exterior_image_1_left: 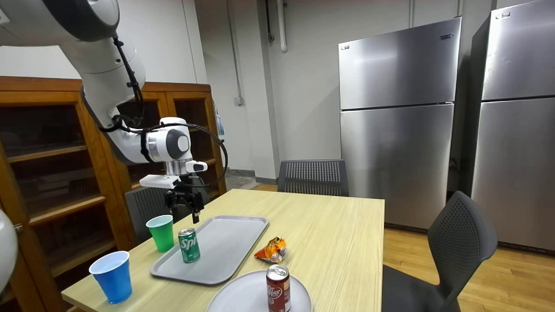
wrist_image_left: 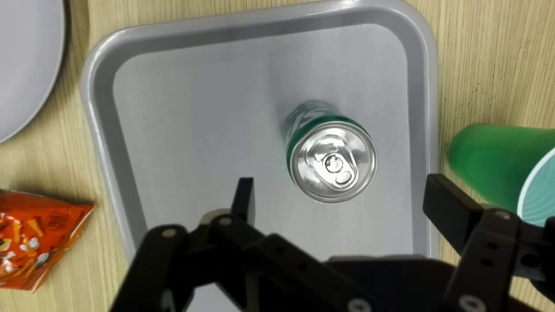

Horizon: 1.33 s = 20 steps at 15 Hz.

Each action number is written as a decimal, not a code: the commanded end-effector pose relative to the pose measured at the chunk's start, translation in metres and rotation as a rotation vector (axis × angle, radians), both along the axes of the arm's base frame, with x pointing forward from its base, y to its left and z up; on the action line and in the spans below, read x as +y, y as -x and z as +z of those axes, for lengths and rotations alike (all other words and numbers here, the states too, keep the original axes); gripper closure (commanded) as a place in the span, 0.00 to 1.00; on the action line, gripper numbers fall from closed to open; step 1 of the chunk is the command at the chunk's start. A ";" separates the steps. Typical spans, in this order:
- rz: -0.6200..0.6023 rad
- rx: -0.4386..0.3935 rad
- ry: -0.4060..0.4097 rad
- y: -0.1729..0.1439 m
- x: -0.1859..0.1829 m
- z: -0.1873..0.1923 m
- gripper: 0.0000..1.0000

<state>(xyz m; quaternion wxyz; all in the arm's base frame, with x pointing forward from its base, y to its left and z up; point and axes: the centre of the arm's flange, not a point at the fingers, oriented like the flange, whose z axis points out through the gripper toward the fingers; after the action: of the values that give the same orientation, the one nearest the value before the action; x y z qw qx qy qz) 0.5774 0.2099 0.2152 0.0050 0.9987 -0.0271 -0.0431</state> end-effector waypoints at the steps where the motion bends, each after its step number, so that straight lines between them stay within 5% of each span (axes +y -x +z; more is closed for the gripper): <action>1: -0.008 -0.002 0.028 0.015 -0.019 0.030 0.00; 11: -0.157 -0.024 -0.020 0.066 -0.101 0.046 0.00; 20: -0.376 0.014 0.038 0.111 -0.201 0.045 0.00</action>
<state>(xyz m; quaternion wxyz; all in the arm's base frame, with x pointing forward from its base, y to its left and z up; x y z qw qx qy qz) 0.4912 0.0306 0.2453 0.0066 0.9815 -0.1845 -0.0511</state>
